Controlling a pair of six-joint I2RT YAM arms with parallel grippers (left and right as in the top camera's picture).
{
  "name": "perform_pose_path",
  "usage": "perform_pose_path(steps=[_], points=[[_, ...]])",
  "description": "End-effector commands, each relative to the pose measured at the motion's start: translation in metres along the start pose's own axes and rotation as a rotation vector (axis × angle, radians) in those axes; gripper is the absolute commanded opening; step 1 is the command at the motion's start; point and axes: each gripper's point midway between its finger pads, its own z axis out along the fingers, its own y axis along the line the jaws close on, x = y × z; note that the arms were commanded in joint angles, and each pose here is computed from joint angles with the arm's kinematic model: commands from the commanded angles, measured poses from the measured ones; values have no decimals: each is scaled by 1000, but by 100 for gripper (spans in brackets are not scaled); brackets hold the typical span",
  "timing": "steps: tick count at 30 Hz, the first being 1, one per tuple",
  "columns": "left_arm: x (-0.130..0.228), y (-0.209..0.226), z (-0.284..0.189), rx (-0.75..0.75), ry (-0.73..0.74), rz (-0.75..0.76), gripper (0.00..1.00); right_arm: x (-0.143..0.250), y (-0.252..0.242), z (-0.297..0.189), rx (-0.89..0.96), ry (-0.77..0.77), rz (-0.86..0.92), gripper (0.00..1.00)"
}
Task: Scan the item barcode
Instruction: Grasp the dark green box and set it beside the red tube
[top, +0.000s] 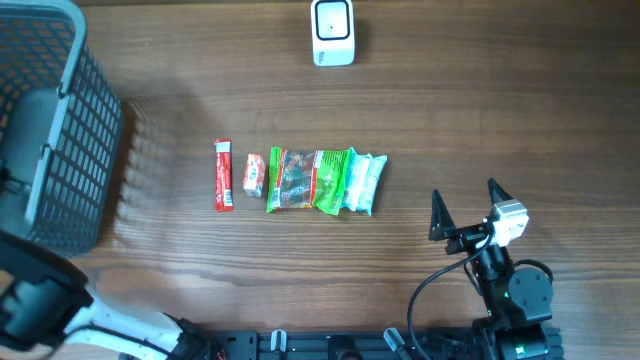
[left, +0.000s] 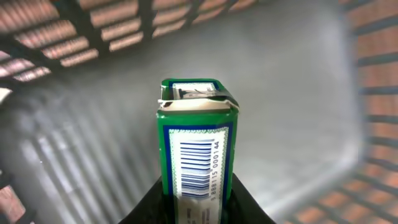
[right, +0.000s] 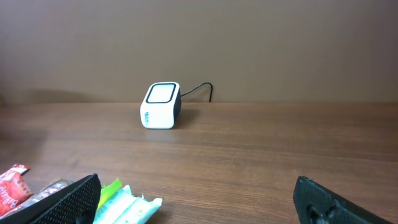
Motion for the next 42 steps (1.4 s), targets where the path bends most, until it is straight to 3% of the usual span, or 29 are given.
perform_pose_path(steps=[1,6,8,13,17,21,29,34,42], points=[[-21,-49,-83,127,-189,27,22,-1,1,0,-5,-6,14,100],[-14,-110,-184,266,-415,112,22,-1,0,0,-4,-6,14,100],[5,-133,-222,325,-472,157,22,-1,1,0,-5,-6,14,100],[86,-174,-252,417,-364,325,24,-1,1,0,-5,-6,14,100],[151,-179,-224,350,-151,463,24,-1,1,0,-5,-6,14,99],[222,-180,-167,269,91,615,22,-1,1,0,-5,-6,14,100],[325,-164,-43,170,314,798,22,-1,1,0,-5,-6,14,100],[363,-151,1,148,373,873,22,-1,0,0,-4,-6,14,100],[387,-138,25,84,459,911,26,-1,0,0,-4,-6,15,100]])
